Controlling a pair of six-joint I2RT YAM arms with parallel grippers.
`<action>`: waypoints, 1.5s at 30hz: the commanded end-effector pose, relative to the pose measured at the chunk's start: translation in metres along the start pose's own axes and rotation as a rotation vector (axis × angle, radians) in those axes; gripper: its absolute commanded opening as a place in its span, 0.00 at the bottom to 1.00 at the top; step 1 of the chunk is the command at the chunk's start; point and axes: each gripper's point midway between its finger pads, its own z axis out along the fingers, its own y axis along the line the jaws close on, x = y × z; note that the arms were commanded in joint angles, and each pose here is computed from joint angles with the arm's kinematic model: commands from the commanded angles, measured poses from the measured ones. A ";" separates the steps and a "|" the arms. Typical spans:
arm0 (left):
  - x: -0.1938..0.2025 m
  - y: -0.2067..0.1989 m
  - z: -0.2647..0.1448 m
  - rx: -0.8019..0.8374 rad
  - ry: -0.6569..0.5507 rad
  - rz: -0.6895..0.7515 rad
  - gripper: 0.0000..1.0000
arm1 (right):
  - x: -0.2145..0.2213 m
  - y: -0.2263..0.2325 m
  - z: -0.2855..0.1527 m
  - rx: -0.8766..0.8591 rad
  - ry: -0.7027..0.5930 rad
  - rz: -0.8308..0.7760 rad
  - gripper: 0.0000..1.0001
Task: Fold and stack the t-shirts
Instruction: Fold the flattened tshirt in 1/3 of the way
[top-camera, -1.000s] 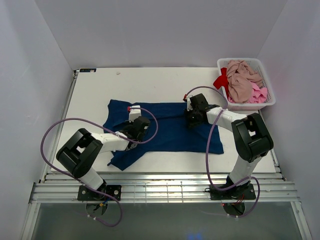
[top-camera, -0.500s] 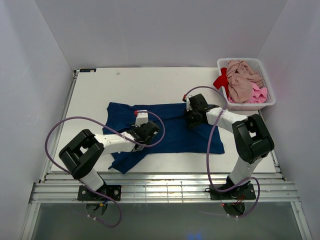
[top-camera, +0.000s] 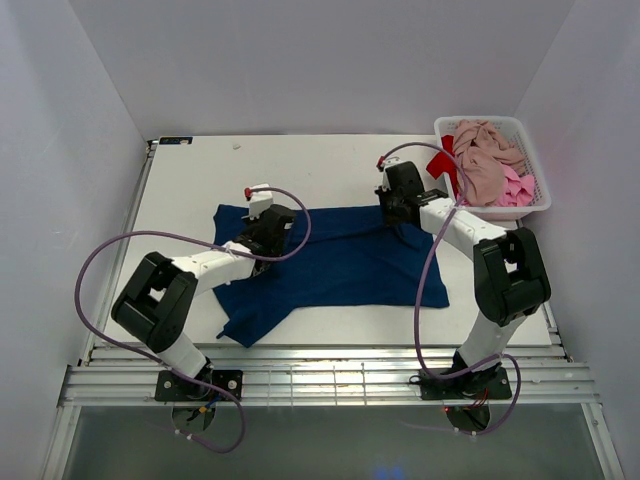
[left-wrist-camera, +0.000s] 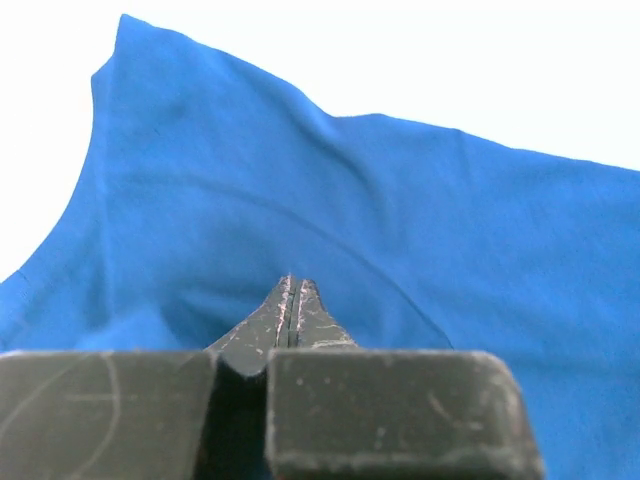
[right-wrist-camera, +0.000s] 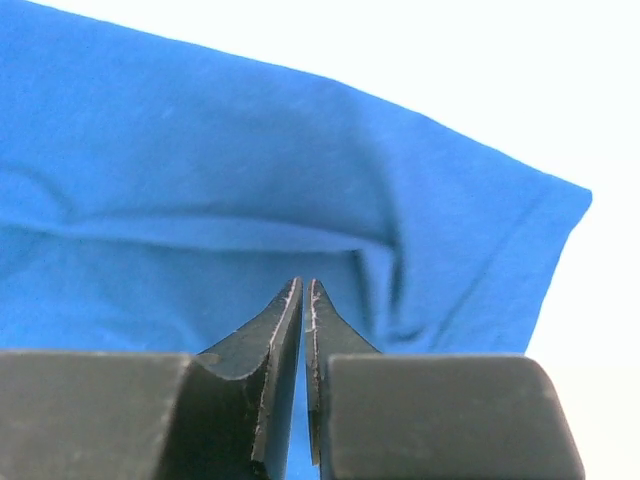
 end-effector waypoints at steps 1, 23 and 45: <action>-0.034 -0.004 0.002 0.066 -0.078 -0.035 0.00 | -0.027 -0.028 -0.004 0.071 -0.061 0.040 0.10; 0.021 0.092 0.083 -0.188 0.207 -0.144 0.00 | 0.044 -0.098 0.058 0.206 0.195 0.173 0.08; 0.037 0.120 0.149 -0.197 0.420 -0.167 0.00 | 0.004 -0.182 0.119 0.298 0.199 0.187 0.08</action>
